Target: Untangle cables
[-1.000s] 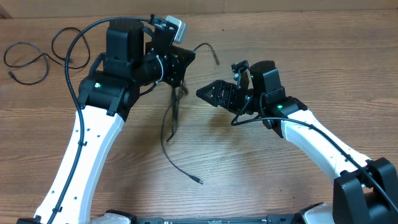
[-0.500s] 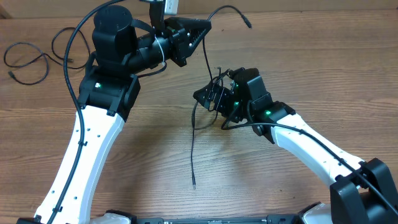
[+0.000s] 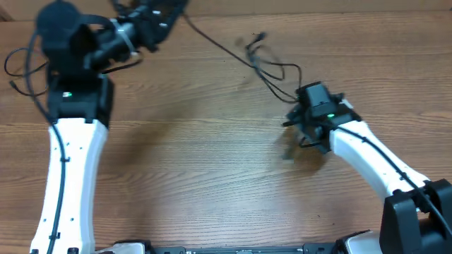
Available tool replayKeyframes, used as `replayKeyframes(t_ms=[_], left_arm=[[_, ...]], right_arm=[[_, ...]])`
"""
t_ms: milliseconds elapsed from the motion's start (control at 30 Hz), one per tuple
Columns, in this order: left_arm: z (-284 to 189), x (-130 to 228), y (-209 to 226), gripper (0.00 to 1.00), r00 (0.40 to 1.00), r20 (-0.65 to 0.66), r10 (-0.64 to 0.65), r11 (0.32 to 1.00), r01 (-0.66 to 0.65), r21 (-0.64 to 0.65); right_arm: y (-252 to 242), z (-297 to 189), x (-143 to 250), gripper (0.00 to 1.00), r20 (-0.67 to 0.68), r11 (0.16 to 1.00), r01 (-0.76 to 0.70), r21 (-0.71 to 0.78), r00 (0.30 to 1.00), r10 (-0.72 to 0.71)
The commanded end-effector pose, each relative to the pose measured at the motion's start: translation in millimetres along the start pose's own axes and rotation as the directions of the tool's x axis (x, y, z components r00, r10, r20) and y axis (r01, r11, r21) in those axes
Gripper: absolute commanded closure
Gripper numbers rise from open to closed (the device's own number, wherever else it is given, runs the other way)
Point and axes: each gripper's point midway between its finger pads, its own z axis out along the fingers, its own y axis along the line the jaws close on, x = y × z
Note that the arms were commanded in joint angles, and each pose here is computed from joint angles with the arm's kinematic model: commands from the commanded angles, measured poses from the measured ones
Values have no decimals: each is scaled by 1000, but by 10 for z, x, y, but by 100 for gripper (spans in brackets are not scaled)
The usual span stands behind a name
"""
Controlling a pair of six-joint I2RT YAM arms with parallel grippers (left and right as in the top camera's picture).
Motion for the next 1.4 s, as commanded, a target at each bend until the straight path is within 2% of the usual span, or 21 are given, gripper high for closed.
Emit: replayKeyframes(t_ms=[0, 67, 100, 133, 167, 300, 400, 467, 533, 733, 767, 800, 867, 900, 933, 967, 1100, 1233, 1367], left_arm=[[-274, -133, 23, 96, 1000, 12, -28, 999, 29, -30], [-310, -81, 118, 96, 997, -3, -77, 995, 77, -60], [-312, -31, 157, 96, 994, -16, -106, 992, 104, -74], [-294, 22, 167, 96, 992, -31, -120, 990, 117, -80], [-288, 29, 163, 96, 992, -33, -118, 990, 115, -78], [-268, 41, 158, 96, 992, -34, -120, 990, 117, -79], [-243, 108, 258, 96, 985, -29, -169, 977, 164, -134], [-231, 177, 379, 96, 976, -16, -215, 957, 208, -201], [-213, 259, 486, 96, 968, -2, -252, 932, 242, -268], [-47, 599, 597, 96, 947, -24, -321, 876, 287, -387], [-8, 680, 619, 89, 943, -30, -330, 864, 289, -413], [23, 762, 656, 77, 941, -33, -338, 847, 289, -446], [58, 918, 750, 40, 945, -55, -321, 821, 249, -514], [62, 994, 803, 27, 951, -75, -299, 808, 211, -549], [54, 1072, 867, 8, 955, -97, -280, 791, 172, -587], [42, 1141, 919, 0, 956, -117, -269, 775, 143, -616], [-57, 1516, 1133, 0, 929, -226, -293, 699, 47, -714], [-249, 1940, 1309, 0, 855, -330, -400, 628, -7, -778], [-465, 2343, 1426, 0, 752, -395, -527, 557, -45, -829]], right_arm=[[-121, 14, -235, 4, 31, 999, -39, 26, 999, 38], [-12, 22, -145, 3, -52, 999, 16, -44, 998, -18], [208, -16, 9, 0, -137, 976, 122, -179, 980, -148], [505, -142, 223, 1, -180, 882, 265, -389, 917, -356], [573, -188, 285, 3, -182, 847, 295, -442, 895, -407], [603, -239, 373, 0, -215, 829, 284, -483, 878, -427], [746, -414, 562, 0, -281, 766, 228, -601, 837, -470], [875, -598, 691, 0, -312, 693, 176, -699, 797, -517], [935, -705, 749, 0, -331, 656, 137, -742, 776, -537], [892, -666, 747, 1, -341, 679, 142, -721, 779, -525], [881, -649, 738, 1, -340, 685, 147, -713, 783, -521], [873, -638, 735, 1, -340, 690, 150, -708, 784, -519], [844, -615, 728, 1, -346, 703, 152, -695, 787, -511], [822, -596, 723, 1, -348, 713, 156, -684, 789, -506], [797, -575, 722, 1, -352, 724, 160, -671, 791, -501], [761, -545, 717, 1, -355, 739, 167, -652, 794, -493], [632, -437, 681, 0, -357, 789, 197, -582, 810, -466], [565, -373, 639, 0, -347, 813, 219, -539, 822, -451], [555, -355, 620, 0, -339, 818, 226, -529, 828, -447]])
